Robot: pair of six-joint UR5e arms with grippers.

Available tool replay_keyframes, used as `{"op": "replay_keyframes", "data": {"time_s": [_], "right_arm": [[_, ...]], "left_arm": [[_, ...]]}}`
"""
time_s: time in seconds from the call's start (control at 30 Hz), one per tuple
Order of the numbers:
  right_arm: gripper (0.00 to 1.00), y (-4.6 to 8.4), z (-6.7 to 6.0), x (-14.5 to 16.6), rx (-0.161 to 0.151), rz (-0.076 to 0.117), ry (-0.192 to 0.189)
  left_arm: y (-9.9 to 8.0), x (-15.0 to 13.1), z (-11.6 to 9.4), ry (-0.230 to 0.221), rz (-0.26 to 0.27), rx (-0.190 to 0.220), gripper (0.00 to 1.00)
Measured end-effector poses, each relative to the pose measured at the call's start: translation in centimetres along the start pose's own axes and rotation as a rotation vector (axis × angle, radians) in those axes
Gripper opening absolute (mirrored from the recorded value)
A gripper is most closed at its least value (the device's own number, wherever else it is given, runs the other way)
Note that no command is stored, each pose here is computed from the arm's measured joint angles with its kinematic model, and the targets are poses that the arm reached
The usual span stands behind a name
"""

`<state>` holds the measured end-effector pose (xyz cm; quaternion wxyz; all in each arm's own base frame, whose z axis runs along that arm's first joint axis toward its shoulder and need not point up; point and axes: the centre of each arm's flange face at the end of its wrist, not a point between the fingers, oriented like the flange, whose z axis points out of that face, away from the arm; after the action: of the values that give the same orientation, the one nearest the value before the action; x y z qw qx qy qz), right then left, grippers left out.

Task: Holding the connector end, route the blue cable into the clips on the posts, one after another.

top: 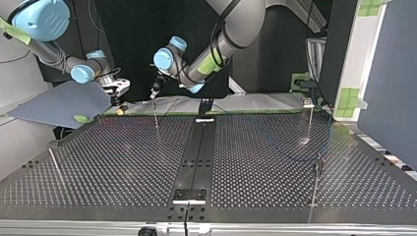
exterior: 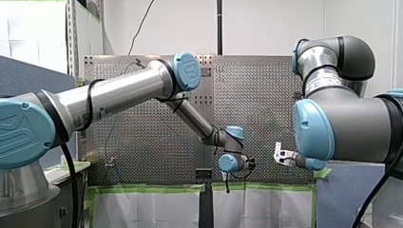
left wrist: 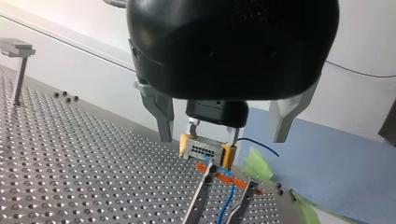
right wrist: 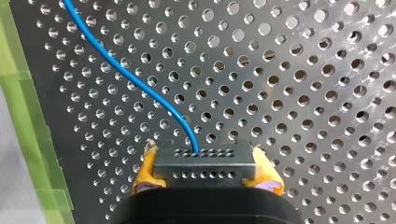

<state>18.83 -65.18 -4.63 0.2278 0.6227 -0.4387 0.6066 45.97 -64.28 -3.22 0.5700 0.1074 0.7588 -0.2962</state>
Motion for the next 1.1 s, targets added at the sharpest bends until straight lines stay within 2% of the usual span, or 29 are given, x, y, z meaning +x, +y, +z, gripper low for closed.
{"op": "replay_keyframes", "data": {"time_s": [0.3,0.53,1.1], "right_arm": [[0.00,0.21,-0.08,0.04,-0.004,0.003,0.000],[0.00,0.24,-0.09,0.06,-0.003,0.002,-0.001],[0.00,0.16,-0.14,-0.02,-0.004,0.005,-0.008]], "left_arm": [[0.12,-0.09,0.02,-0.009,0.000,-0.016,1.00],[0.48,0.00,-0.22,0.000,0.008,-0.052,1.00],[0.64,0.06,-0.38,0.004,0.016,-0.072,1.00]]}}
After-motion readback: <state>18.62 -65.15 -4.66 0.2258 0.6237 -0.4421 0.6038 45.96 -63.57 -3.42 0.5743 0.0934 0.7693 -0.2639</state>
